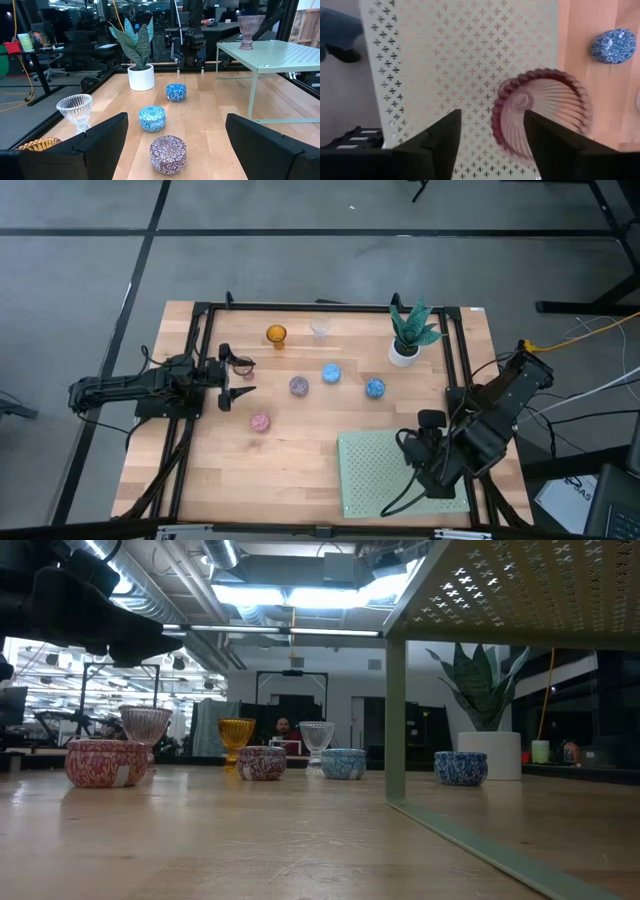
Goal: Pick & Place candle stick holders
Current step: Put the transparent glass candle holder on the shelf
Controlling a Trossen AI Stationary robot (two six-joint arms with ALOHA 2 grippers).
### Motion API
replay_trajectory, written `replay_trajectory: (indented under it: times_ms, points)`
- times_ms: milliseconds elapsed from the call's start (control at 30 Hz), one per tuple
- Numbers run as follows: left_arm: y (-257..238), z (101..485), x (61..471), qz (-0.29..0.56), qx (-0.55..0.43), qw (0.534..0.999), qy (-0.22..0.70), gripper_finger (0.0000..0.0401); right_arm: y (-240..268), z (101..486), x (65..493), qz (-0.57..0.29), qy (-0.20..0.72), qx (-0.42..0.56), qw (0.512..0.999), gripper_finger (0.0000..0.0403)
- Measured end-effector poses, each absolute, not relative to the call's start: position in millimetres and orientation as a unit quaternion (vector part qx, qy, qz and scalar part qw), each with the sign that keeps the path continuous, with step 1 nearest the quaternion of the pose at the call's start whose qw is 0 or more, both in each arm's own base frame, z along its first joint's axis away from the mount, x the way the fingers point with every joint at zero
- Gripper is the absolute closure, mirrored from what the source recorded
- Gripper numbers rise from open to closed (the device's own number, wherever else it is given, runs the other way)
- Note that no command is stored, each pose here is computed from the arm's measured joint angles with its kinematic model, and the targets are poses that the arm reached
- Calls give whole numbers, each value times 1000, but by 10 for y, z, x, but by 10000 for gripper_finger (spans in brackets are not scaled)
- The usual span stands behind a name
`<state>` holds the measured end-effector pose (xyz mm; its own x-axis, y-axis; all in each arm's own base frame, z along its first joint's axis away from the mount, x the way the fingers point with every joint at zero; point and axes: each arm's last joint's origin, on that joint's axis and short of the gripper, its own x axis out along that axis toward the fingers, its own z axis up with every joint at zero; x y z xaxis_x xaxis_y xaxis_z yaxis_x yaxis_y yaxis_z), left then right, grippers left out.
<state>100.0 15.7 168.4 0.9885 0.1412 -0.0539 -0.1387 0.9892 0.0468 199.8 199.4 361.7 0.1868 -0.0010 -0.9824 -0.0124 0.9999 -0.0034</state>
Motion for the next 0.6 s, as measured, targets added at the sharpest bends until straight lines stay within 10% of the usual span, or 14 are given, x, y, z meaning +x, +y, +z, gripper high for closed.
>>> replay_trajectory:
  times_ms: [600]
  points:
    - [157,1685,1000,70,21,997,28,67,1451,4093,2444,29,577,29,816,198]
